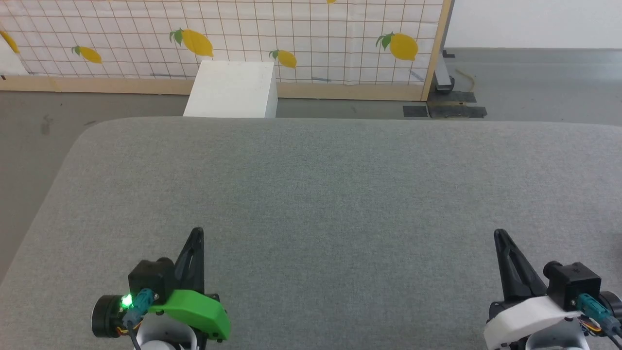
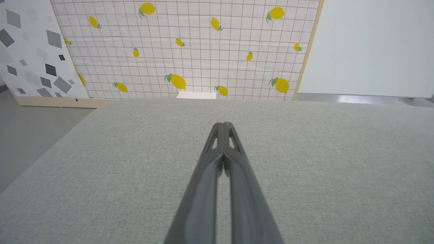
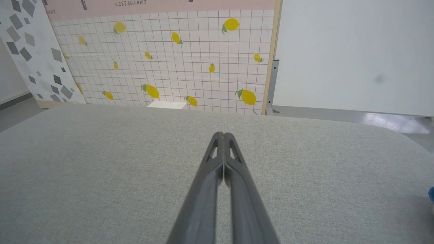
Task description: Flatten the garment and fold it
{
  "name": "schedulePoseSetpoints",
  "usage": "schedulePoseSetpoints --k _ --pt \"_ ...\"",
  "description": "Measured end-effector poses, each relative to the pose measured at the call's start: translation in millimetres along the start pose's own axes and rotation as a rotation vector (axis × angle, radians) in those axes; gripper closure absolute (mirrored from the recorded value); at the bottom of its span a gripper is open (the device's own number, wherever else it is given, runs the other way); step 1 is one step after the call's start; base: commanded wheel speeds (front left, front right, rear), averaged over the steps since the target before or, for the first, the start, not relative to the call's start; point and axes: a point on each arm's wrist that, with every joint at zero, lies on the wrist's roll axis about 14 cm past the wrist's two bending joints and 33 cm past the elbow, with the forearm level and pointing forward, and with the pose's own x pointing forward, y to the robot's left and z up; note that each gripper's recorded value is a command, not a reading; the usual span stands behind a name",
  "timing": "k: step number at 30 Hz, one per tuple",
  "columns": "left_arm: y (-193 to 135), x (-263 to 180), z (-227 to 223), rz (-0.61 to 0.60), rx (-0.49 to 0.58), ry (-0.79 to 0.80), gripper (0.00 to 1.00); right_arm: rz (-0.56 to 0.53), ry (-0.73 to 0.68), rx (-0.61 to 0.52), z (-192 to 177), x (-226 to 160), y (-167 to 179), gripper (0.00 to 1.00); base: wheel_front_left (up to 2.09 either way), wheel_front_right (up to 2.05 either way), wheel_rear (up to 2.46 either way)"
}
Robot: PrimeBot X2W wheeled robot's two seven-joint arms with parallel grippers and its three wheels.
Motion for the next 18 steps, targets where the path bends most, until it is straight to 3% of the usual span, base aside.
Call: schedulePoseSetpoints --k 18 --pt "3.6 2.5 2.1 0.019 0.029 0.015 1.0 0.01 0.015 -0.016 0.4 3.2 3.2 1.0 0.0 0.0 0.0"
